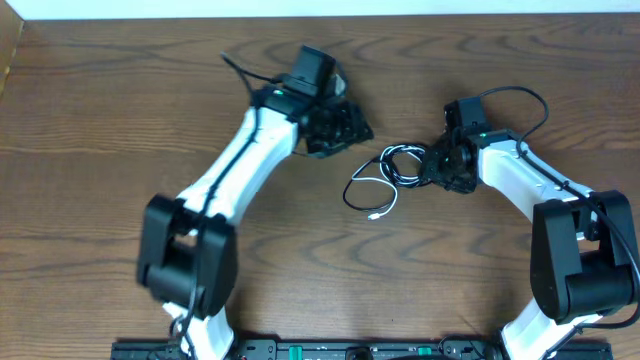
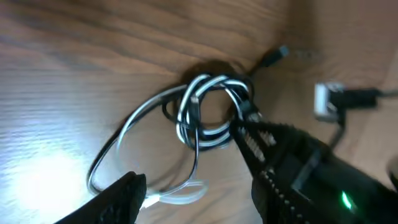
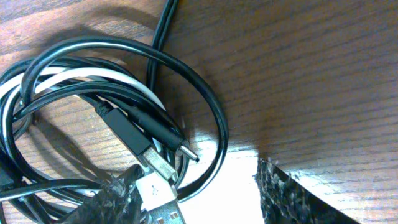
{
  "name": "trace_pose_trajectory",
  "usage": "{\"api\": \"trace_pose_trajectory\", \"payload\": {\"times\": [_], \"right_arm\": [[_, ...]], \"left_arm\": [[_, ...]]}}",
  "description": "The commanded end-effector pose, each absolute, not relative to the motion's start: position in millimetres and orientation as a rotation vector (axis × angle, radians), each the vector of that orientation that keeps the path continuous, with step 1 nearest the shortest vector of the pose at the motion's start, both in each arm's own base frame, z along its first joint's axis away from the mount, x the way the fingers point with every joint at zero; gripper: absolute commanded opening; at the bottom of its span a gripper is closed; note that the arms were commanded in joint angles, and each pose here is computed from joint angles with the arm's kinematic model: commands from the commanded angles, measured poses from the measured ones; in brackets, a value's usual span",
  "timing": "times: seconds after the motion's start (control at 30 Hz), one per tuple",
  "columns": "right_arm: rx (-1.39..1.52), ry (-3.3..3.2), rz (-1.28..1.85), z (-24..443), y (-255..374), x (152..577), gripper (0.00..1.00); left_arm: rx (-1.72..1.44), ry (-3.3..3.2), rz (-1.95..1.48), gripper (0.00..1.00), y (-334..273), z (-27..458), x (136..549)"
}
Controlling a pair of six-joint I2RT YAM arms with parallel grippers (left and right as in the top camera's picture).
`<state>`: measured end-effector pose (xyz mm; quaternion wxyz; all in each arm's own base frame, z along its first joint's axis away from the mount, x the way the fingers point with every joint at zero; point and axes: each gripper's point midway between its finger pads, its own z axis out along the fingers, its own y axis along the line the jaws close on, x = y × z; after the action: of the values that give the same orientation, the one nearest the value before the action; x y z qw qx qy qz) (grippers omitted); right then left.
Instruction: Untangle cables
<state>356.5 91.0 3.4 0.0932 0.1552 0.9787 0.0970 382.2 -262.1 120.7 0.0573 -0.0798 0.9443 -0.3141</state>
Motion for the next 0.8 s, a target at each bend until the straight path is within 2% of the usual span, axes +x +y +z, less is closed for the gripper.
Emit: {"api": "trace_pose_trajectory", "payload": {"times": [0.0,0.07,0.23,0.5,0.6,0.63,0.77], "right_arm": [[0.467,2.939,0.226,-7.9,82.5,347.5,0.56],[0.467,2.939,0.226,-7.9,82.4,347.5,0.55],[0.467,2.938,0.227,-7.8,82.5,348.0,0.55],[0.468,2.935,0.212,-8.0,80.7,348.2,0.56],[0.468,2.935,0.211,-8.0,80.7,348.2,0.55],[0.468,2.936,0.212,-8.0,80.7,348.2,0.55],[0.468,2.935,0.212,-8.0,80.8,348.3,0.56]], "left_arm": [[-0.577,2.923,-0.914,0.52,-268.5,83.7,388.0],[-0.664,2.965,-0.899,0.42,-276.7,62.5,383.5],[-0.747,2.975,-0.931,0.41,-300.5,30.8,385.6],[-0.758,3.008,-0.924,0.4,-313.0,5.4,380.0],[-0.764,3.025,-0.903,0.25,-312.8,-3.6,377.5],[-0.766,3.03,-0.894,0.07,-312.1,-6.8,377.0],[-0.743,3.008,-0.887,0.07,-307.6,-3.7,383.4]]}}
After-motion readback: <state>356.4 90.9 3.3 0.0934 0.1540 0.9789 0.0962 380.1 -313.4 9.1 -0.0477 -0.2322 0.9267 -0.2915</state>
